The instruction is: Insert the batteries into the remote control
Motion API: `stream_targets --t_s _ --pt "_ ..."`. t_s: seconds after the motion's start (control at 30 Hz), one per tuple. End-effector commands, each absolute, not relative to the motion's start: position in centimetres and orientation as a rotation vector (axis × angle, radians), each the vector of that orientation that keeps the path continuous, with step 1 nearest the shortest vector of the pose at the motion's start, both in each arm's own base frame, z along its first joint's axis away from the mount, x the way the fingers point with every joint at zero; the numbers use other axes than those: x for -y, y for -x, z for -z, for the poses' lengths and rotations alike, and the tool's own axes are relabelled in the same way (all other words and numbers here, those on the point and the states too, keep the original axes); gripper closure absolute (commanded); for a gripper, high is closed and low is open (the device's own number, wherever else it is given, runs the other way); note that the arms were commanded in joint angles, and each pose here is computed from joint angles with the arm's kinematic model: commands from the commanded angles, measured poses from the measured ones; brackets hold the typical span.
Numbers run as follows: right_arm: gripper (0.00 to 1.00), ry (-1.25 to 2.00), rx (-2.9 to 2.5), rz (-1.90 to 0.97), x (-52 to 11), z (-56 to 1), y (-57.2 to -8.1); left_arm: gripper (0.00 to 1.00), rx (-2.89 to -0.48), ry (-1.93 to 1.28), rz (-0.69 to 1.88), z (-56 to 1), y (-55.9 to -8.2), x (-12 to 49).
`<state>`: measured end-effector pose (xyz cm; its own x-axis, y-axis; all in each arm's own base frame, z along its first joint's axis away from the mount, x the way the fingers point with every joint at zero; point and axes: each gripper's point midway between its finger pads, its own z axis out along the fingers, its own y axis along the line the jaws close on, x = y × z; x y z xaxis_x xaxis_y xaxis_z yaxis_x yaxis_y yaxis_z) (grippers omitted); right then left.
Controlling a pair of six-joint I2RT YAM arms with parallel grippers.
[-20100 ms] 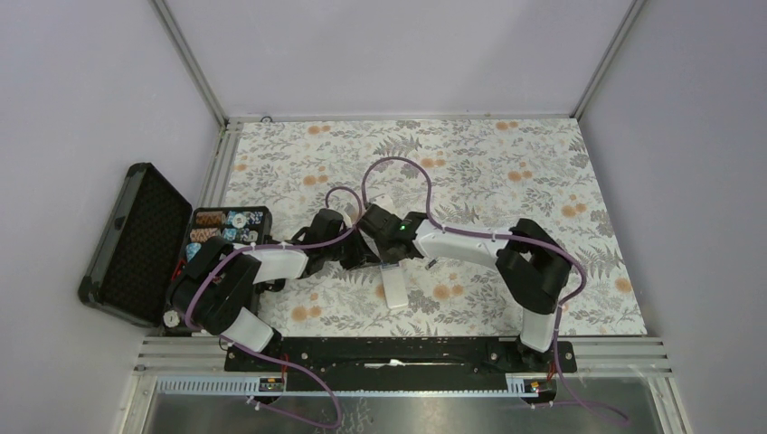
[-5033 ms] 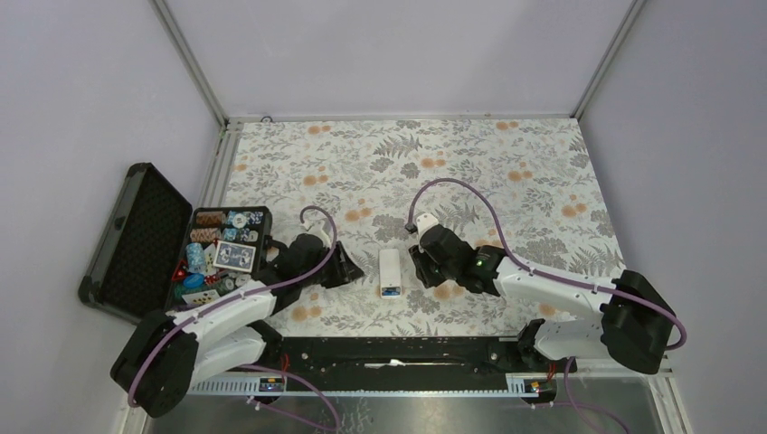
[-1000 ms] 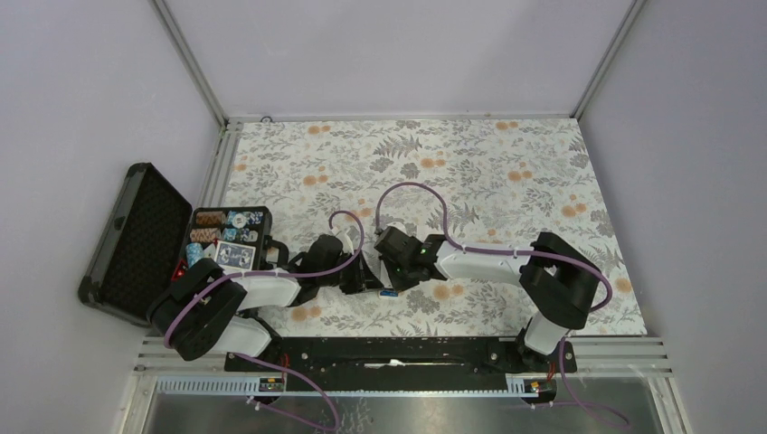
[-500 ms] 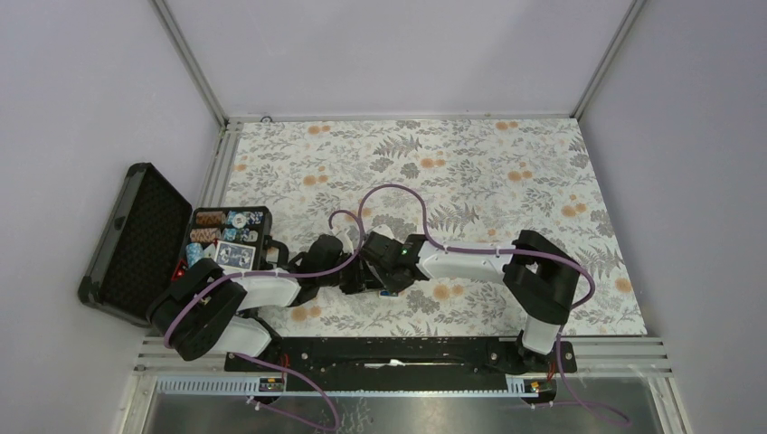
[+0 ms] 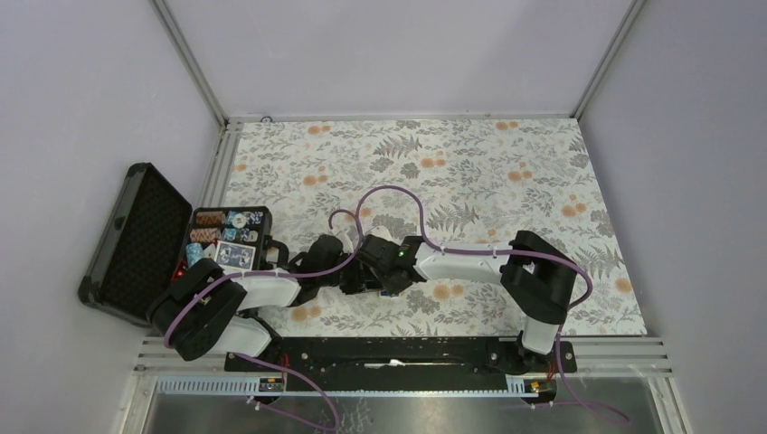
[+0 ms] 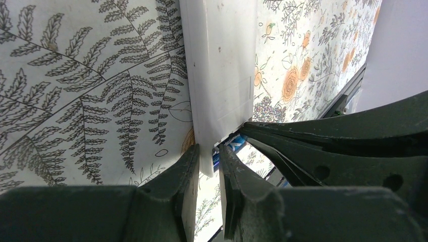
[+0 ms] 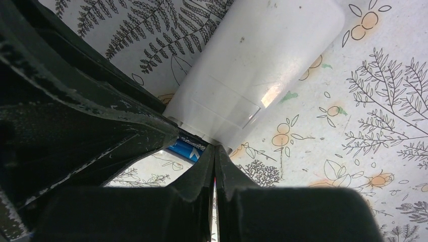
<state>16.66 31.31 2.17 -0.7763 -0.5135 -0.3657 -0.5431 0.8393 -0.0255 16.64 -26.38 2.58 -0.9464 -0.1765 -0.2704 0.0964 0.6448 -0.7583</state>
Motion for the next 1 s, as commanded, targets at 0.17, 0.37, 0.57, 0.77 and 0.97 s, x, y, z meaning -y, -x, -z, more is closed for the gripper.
stream_targets --t_s 0.17,0.37,0.57,0.77,0.97 --pt "0.97 0.723 -2.541 -0.125 -32.0 -4.8 -18.3 0.79 -2.438 -0.015 1.315 -5.5 -17.2 28.3" --pt "0.92 0.691 -2.475 -0.136 -31.2 -7.1 -18.8 0.77 -2.443 -0.025 1.287 -5.4 -17.3 28.0" --pt "0.87 0.651 -2.433 -0.097 -29.2 -8.2 -19.6 0.75 -2.435 -0.034 1.23 -5.9 -17.8 27.6" --pt "0.83 0.64 -2.44 -0.083 -27.4 -7.8 -19.5 0.73 -2.427 -0.062 1.108 -6.6 -19.0 26.8" --pt "0.83 0.662 -2.469 -0.209 -27.4 -7.0 -17.9 0.7 -2.399 -0.099 0.983 -8.1 -20.9 26.4"
